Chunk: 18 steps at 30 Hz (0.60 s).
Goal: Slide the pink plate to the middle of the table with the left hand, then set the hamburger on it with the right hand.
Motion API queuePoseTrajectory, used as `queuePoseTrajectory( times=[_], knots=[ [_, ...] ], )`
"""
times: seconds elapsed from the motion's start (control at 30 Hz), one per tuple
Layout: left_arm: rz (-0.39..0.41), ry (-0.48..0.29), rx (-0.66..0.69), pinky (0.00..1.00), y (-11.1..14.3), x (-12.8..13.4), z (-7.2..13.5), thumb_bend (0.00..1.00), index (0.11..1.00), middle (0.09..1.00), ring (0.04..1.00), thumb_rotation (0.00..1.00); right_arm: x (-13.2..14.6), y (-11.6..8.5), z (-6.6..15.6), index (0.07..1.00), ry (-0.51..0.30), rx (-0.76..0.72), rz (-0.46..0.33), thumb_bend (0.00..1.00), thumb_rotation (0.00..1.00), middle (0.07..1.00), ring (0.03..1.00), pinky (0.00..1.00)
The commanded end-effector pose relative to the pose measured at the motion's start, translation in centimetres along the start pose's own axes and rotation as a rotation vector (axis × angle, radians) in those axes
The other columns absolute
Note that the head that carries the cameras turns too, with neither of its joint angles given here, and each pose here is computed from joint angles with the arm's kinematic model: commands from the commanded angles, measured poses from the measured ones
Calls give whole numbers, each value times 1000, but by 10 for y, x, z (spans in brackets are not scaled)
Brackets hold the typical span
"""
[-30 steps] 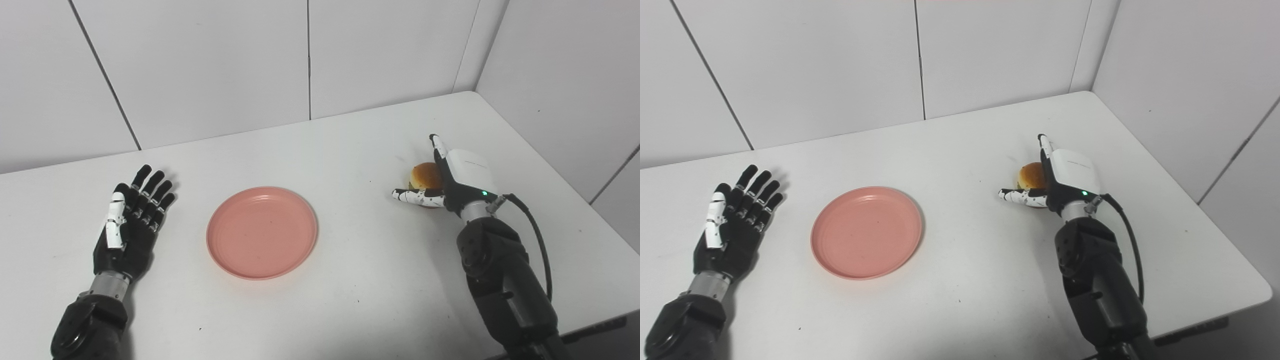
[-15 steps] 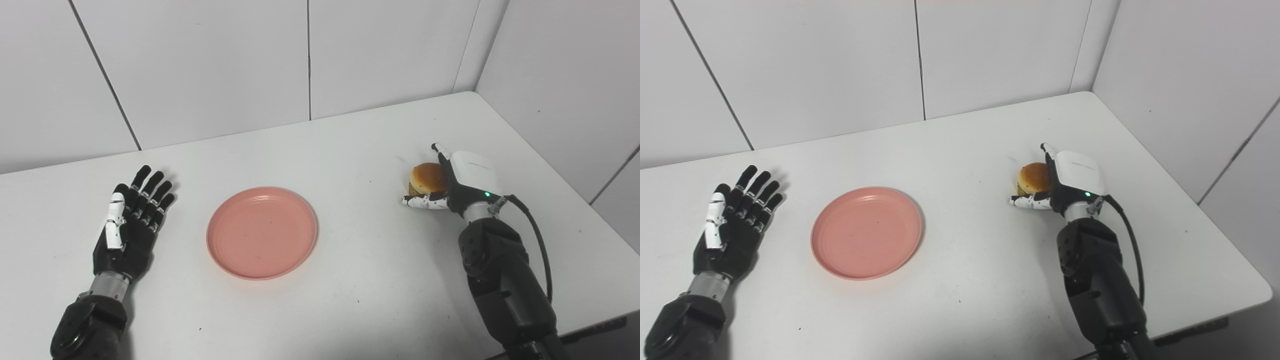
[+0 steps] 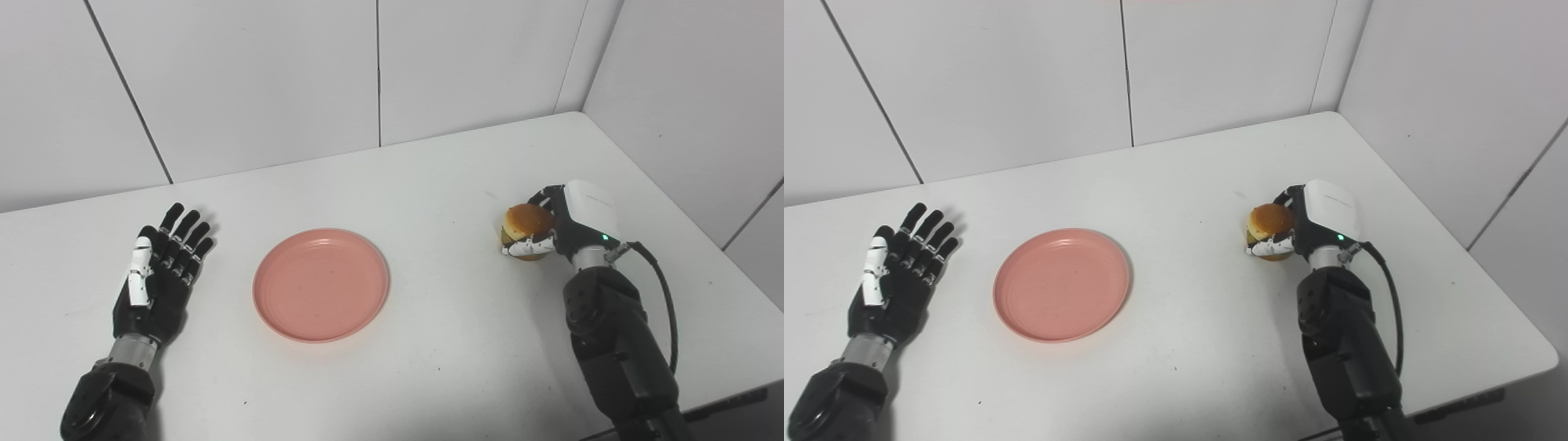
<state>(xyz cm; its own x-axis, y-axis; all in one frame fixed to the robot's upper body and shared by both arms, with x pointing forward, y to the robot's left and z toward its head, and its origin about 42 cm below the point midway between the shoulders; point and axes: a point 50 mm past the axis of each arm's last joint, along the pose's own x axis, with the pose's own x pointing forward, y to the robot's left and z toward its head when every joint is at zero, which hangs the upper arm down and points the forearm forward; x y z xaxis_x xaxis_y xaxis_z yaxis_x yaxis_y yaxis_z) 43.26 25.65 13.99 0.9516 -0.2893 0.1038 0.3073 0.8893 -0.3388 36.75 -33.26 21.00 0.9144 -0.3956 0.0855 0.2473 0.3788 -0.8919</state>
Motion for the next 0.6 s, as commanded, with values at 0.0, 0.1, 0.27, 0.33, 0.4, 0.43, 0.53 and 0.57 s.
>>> queuePoseTrajectory(
  times=[0.0, 0.1, 0.27, 0.33, 0.4, 0.43, 0.53, 0.57],
  knots=[
    [61, 135, -36, 966, 14, -27, -34, 427, 941, 952, 945, 1000, 8, -18, 3, 488, -23, -4, -77, 511, 132, 399, 304, 214],
    [63, 135, -37, 963, 13, -27, -34, 430, 940, 951, 943, 1000, 9, -20, 2, 488, -26, 12, -77, 510, 134, 413, 322, 230],
    [61, 135, -41, 966, 11, -26, -34, 429, 943, 953, 946, 1000, 9, -24, 4, 488, -45, 30, -95, 510, 134, 438, 343, 253],
    [63, 134, -44, 962, 9, -26, -35, 424, 939, 949, 941, 1000, 6, -28, 9, 488, -65, 34, -110, 511, 136, 452, 357, 266],
    [59, 132, -38, 959, 8, -26, -35, 419, 940, 948, 940, 1000, 4, -32, 15, 488, -87, 35, -126, 511, 135, 449, 354, 263],
    [60, 132, -34, 957, 7, -26, -36, 418, 939, 946, 938, 1000, 2, -35, 19, 487, -98, 36, -134, 511, 136, 442, 346, 254],
    [65, 134, -29, 957, 4, -26, -37, 419, 936, 941, 936, 1000, -3, -42, 31, 487, -150, 34, -158, 510, 135, 442, 348, 255],
    [62, 134, -27, 957, 3, -26, -38, 420, 935, 940, 936, 1000, -6, -45, 38, 487, -171, 37, -164, 510, 135, 443, 350, 257]
  ],
)
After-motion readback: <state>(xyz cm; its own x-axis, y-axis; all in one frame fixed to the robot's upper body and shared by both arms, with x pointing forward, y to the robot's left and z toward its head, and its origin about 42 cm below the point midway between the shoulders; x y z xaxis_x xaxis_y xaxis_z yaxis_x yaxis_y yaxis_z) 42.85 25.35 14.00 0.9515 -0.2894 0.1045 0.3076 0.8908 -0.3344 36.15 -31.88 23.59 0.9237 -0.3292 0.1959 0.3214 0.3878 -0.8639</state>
